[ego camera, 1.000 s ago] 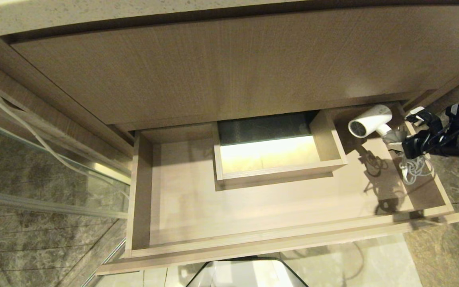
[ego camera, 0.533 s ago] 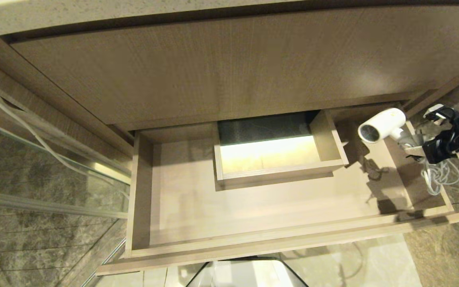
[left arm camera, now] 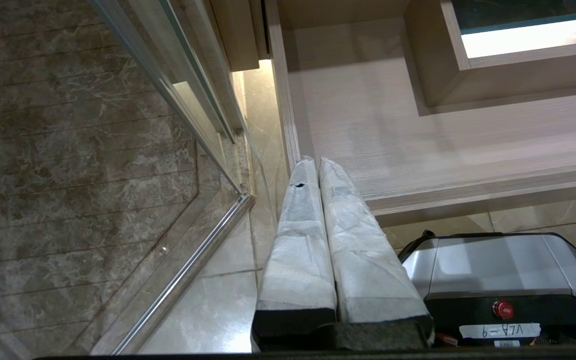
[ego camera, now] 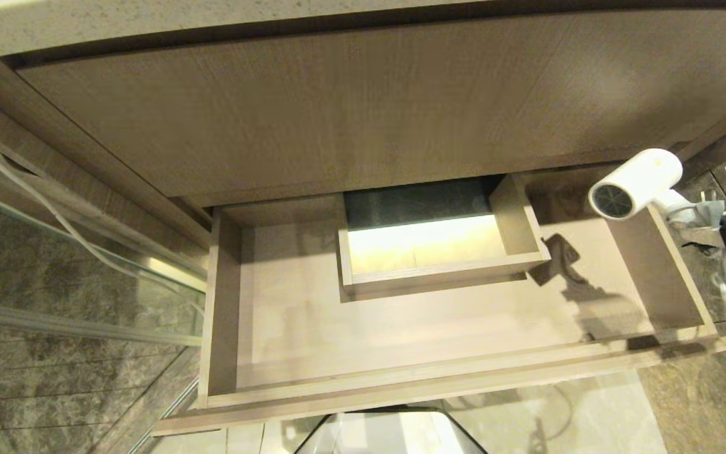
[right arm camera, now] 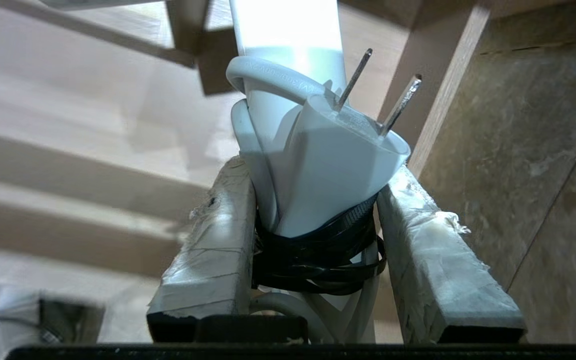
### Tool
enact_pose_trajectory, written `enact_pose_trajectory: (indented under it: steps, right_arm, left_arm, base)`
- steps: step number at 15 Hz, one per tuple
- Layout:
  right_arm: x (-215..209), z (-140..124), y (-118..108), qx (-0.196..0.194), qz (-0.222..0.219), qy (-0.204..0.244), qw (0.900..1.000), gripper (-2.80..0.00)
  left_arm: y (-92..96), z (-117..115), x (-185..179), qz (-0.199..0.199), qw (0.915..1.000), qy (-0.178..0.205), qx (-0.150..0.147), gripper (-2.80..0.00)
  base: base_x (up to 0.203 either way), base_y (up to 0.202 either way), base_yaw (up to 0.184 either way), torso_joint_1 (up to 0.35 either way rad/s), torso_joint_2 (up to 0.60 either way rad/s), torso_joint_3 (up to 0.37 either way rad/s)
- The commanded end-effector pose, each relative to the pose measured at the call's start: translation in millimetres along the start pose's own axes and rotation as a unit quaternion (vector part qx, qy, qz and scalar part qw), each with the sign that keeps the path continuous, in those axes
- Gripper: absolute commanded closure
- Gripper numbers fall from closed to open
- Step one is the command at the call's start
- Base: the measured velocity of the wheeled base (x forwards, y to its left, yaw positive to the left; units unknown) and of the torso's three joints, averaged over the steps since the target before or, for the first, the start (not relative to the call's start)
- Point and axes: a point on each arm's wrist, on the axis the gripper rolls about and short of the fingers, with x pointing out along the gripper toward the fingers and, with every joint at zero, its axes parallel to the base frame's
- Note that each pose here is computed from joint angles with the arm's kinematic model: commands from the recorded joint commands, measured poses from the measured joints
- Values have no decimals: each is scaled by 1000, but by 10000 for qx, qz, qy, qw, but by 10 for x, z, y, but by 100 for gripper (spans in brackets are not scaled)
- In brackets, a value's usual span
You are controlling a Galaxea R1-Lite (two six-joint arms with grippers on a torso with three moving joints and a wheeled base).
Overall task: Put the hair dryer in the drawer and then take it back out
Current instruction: Place it on the countertop
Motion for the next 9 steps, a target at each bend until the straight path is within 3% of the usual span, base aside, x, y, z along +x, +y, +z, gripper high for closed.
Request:
enact_pose_trajectory:
  steps: [1,5,9]
  right_arm:
    - [-667,175,243,-304,-388,-510,9975,0]
    - [-1224,197,542,-573,-794,-991,9902,0]
    - [-1605,165,784,-795,-1119,-1350,9813,0]
  left_arm:
    - [0,0,0,1,10000,-2,1,0]
    - [0,0,0,1,10000,-2,1,0]
    - [0,0,0,1,10000,-2,1,0]
  base:
    - [0,0,0,0,0,0]
    - [0,0,0,-151,-23,-198]
    - [0,0,0,-59,-21,-61]
